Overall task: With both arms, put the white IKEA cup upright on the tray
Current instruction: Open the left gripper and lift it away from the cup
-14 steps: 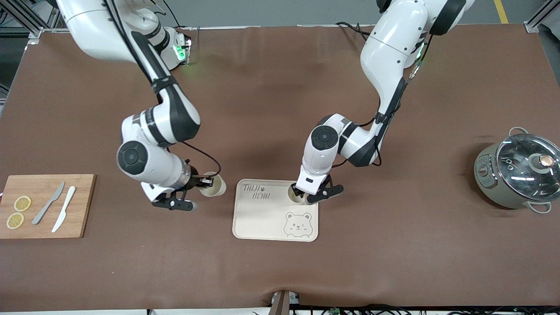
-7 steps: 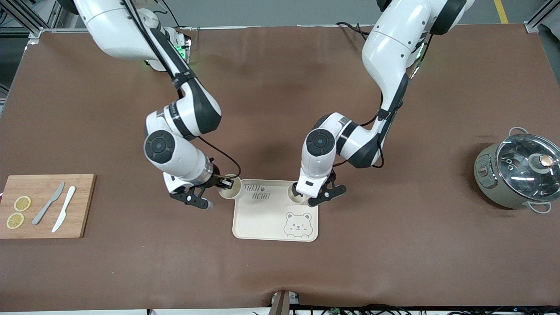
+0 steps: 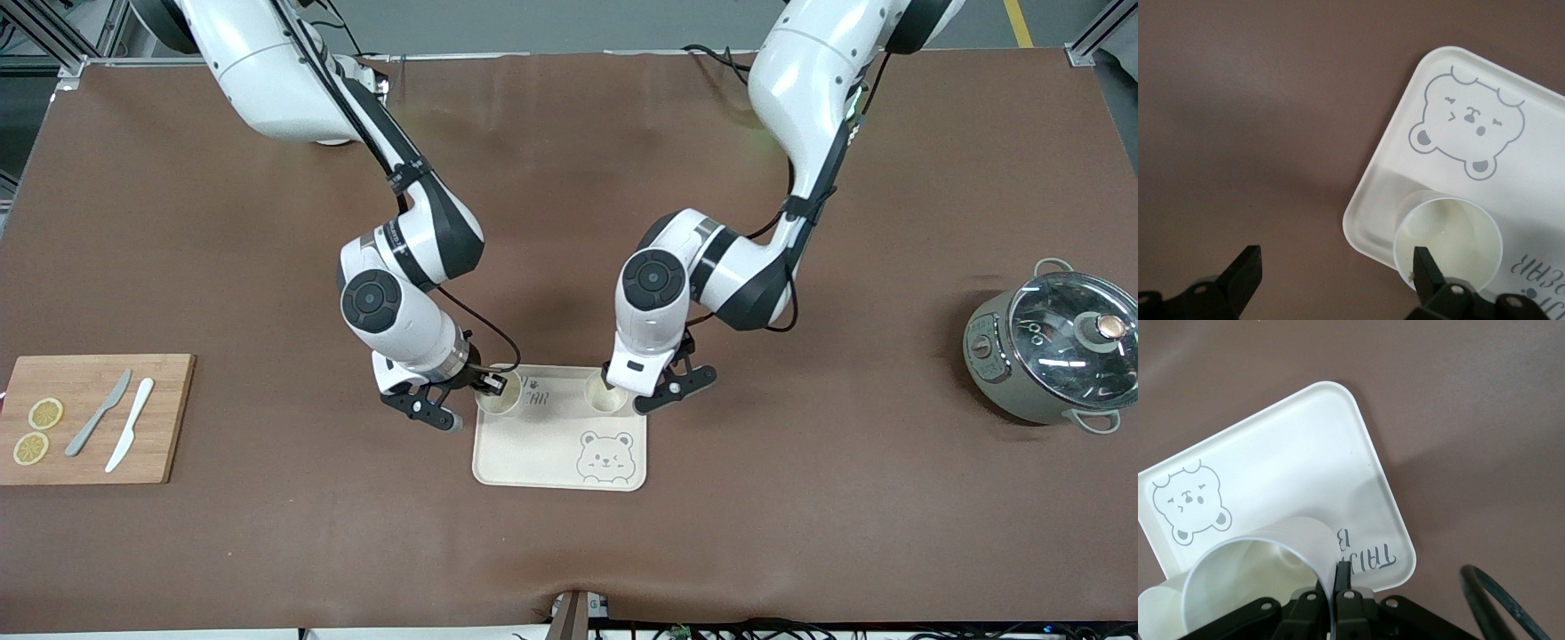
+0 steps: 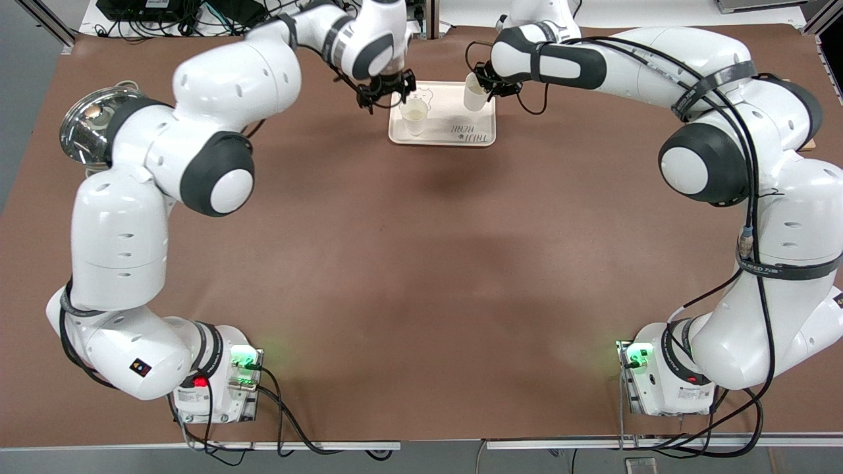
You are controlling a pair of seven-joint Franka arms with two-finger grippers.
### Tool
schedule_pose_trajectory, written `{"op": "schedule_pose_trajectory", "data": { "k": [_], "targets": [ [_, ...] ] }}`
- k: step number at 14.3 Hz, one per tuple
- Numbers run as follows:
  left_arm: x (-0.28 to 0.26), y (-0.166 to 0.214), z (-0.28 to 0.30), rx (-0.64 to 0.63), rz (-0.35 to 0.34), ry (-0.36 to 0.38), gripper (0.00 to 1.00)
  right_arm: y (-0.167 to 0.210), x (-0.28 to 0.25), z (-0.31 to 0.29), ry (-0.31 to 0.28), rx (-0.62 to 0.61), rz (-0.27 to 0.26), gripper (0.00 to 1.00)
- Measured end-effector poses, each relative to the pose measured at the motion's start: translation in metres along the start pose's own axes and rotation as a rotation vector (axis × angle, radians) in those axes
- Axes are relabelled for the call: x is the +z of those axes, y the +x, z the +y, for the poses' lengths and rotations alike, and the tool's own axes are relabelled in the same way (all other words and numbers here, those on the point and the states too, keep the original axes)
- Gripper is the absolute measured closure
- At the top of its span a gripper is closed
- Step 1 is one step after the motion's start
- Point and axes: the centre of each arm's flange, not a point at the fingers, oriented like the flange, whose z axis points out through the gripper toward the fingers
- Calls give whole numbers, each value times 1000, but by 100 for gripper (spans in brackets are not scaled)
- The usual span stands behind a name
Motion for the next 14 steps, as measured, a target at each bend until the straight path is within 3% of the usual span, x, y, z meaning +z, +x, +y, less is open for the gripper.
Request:
{"op": "schedule_pose_trajectory", "data": {
  "k": [5, 10, 14],
  "targets": [
    [-73, 77, -85, 76, -27, 46, 0, -4, 21, -5, 13, 25, 29, 96],
    [-132, 161, -196, 115, 1, 18, 0, -9, 39, -9, 16, 33, 53, 96],
    [-185, 174, -249, 170, 5, 0, 0, -13, 55, -9, 2, 43, 75, 96]
  ]
}}
